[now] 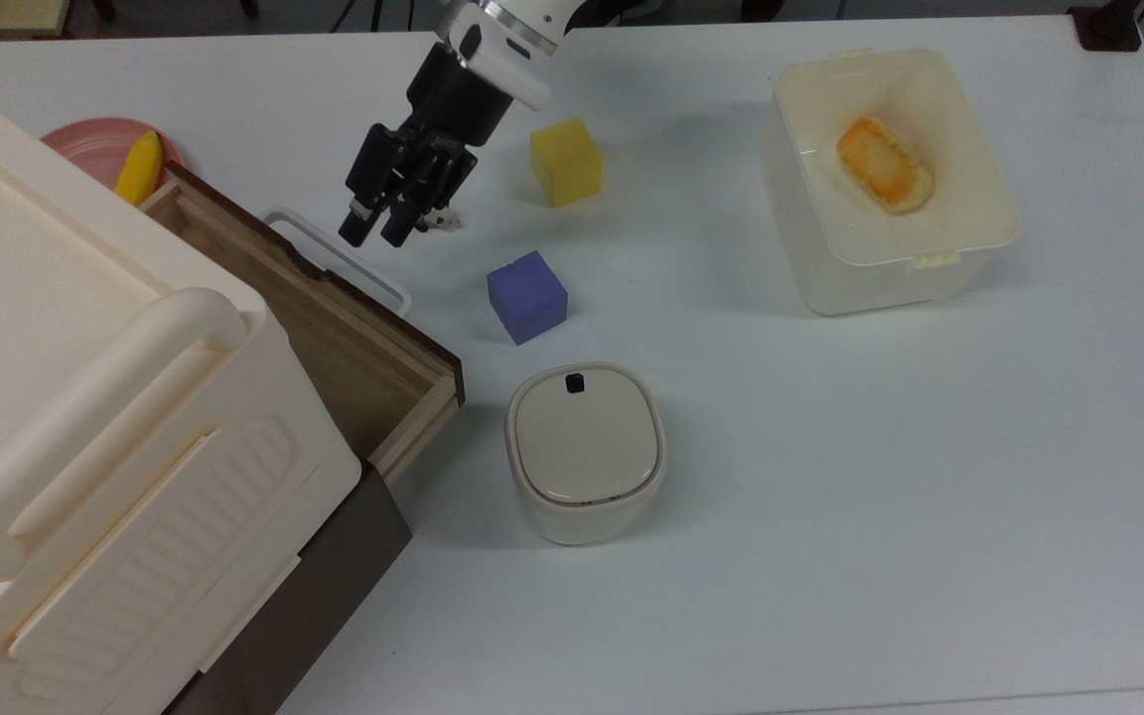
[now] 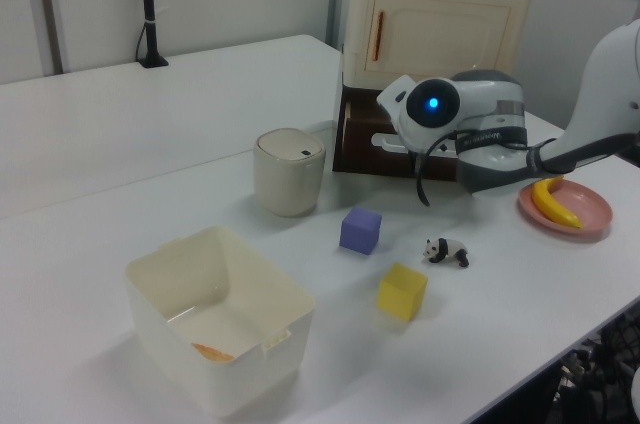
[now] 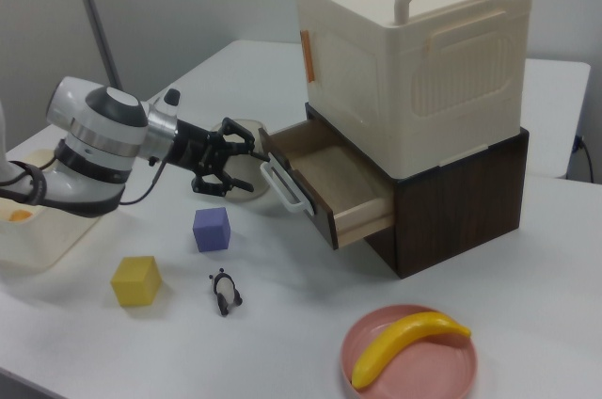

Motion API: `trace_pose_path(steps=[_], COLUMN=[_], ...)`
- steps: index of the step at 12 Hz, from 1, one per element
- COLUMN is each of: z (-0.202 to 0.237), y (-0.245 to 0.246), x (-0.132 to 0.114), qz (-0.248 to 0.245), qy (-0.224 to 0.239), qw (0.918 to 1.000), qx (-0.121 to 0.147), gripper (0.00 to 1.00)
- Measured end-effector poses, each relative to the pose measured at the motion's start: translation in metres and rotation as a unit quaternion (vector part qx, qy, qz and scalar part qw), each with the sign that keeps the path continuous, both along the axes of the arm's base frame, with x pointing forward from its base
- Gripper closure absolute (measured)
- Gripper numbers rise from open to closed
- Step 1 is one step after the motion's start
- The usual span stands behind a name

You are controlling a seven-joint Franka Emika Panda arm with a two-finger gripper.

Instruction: Slide open the drawer

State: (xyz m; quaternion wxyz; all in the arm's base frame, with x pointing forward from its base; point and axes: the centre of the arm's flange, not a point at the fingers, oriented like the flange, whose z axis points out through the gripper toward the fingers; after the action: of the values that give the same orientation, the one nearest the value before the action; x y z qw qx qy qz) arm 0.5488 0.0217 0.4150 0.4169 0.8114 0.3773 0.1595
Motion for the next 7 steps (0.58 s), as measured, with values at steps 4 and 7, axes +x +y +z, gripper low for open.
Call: trace_pose_path(steps=[4, 7], z=[0.072, 0.191], y=[0.044, 0.062], x=[-0.008, -0.020], qz=[-0.148, -0.213], qy=[0.042, 0.097], qw=[0.9858, 0.9563], qx=[0.069, 0.175], gripper=[0.31, 0.28])
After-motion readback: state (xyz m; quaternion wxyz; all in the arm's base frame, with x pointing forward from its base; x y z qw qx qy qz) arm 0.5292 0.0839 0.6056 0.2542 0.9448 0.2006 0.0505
